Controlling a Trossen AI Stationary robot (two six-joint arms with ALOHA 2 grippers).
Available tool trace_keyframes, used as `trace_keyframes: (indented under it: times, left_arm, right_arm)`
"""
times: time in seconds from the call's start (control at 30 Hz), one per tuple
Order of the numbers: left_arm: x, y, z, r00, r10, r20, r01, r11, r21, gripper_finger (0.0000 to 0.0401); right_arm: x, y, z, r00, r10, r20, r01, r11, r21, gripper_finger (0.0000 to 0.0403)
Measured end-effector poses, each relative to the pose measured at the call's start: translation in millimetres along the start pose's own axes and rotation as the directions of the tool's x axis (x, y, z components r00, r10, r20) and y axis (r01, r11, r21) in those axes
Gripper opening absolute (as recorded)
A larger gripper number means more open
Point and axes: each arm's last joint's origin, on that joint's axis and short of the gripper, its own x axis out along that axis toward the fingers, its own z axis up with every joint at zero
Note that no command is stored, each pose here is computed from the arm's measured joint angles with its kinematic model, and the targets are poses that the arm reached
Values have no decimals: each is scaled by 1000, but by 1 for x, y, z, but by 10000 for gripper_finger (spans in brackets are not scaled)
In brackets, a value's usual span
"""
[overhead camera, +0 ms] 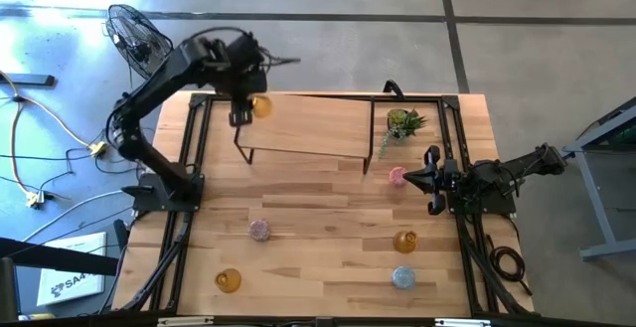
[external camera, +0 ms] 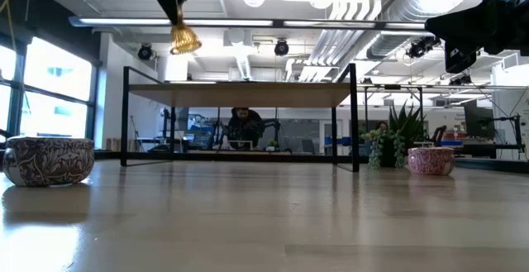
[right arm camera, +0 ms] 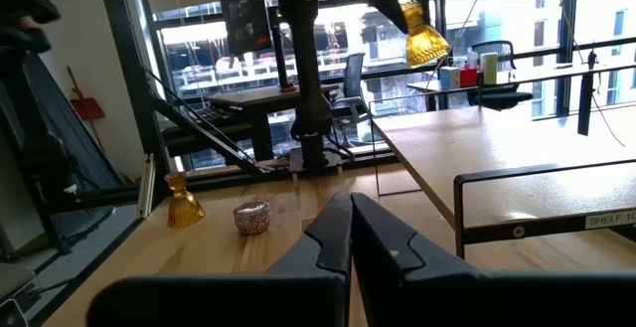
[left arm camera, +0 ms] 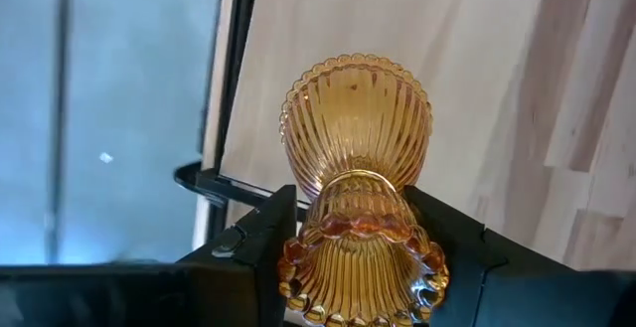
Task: Pick & Place candle stick holders
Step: Put the top left yellow glass candle holder on the shelf
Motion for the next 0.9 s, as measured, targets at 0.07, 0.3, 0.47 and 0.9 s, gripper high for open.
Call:
trace_keyframes:
  times: [0.07,0.3,0.47,0.9]
  left_arm:
    - [11,14,0,1000,-18,-22,18,1000,-24,157]
    - [60,42,14,990,-103,-92,98,994,-54,157]
    - [87,50,19,978,-142,-156,134,989,-58,157]
    - [98,60,16,970,-165,-179,134,976,-170,166]
  right_arm:
    - [0,0,0,1000,0,0,0,1000,0,2]
    - [0,0,0,1000,0,0,0,1000,0,3]
    - [0,0,0,1000,0,0,0,1000,0,1]
    - [0,0,0,1000,0,0,0,1000,0,7]
